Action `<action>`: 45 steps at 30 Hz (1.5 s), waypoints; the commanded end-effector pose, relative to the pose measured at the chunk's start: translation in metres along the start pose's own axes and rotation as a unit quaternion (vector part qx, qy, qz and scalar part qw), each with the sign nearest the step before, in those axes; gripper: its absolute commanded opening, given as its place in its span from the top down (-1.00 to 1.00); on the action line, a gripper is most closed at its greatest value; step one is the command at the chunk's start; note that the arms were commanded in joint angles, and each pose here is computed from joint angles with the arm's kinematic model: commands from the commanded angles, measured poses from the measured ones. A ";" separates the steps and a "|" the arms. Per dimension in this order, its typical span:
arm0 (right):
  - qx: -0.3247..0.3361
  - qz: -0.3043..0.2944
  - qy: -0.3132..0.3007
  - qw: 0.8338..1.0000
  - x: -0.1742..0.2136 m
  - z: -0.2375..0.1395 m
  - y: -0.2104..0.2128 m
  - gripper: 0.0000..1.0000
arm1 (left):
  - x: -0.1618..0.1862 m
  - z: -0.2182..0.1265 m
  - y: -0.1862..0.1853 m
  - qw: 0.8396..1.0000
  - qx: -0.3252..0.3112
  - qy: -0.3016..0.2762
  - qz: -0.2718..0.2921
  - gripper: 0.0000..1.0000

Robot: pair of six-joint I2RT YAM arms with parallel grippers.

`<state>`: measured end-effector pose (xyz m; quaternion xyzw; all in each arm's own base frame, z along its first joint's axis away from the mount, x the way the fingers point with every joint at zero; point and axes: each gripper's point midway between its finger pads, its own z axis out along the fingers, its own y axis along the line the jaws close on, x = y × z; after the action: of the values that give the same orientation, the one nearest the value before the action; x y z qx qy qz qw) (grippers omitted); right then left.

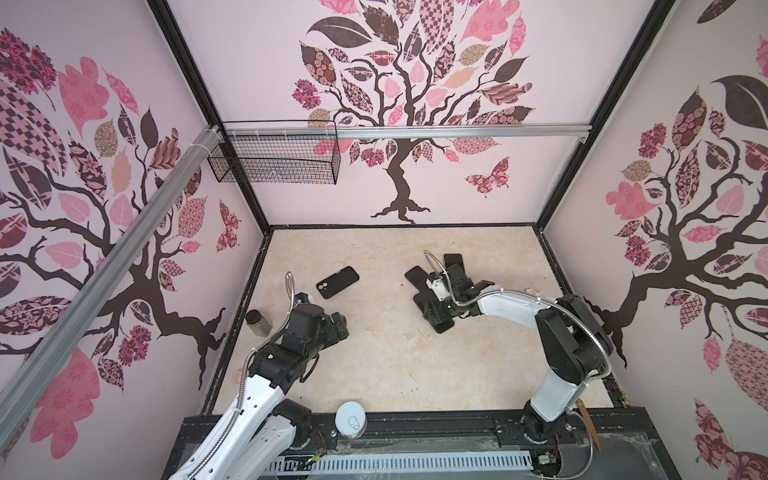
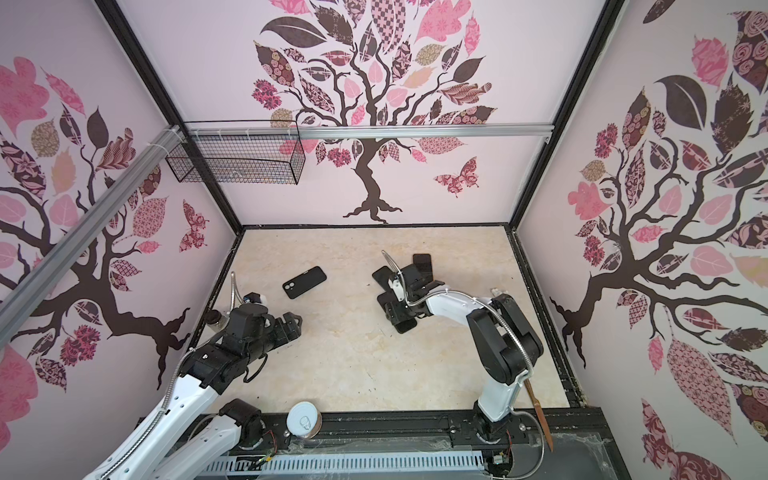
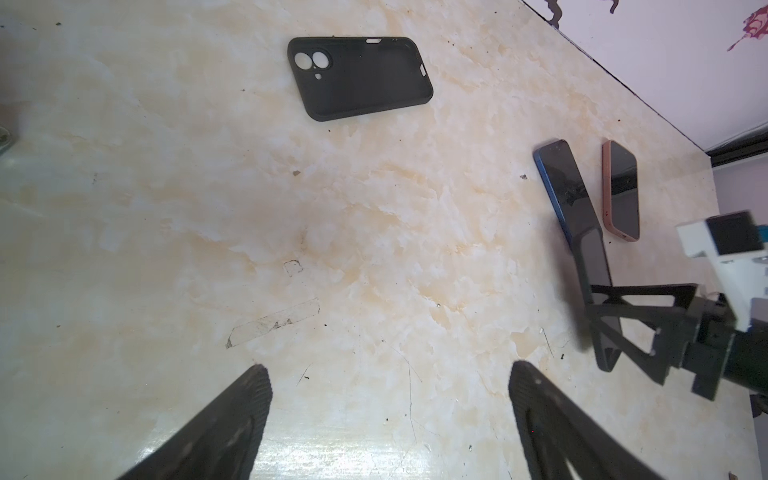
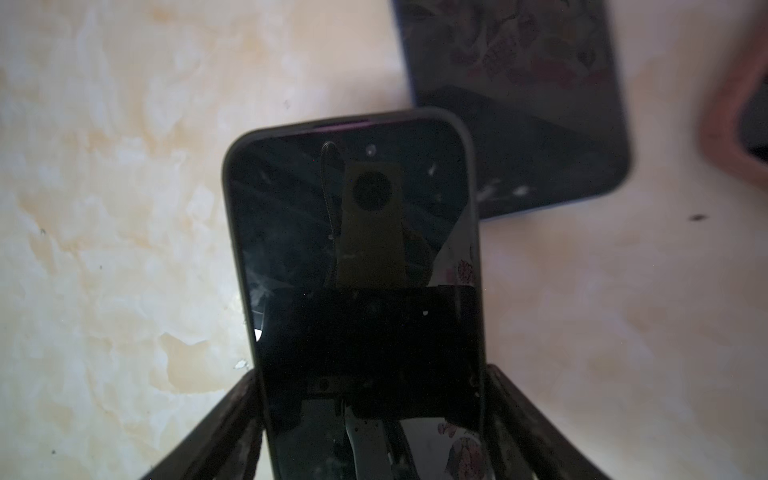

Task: Put the phone into the phone case
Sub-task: 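Carry the cased phone farther away and set it beside the pink-cased phone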

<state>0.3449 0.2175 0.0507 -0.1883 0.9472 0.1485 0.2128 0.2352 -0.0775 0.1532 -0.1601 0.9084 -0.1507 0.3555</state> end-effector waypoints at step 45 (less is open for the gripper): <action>0.216 0.212 -0.031 0.953 -0.083 0.015 -0.246 -0.08 | -0.024 -0.018 -0.011 0.999 0.004 -0.023 0.038 -0.85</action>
<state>0.5150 0.0333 0.0281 0.0670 0.9681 -0.0073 0.2414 0.2342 -0.0768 0.1669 -0.1305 0.9124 -0.1393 0.3621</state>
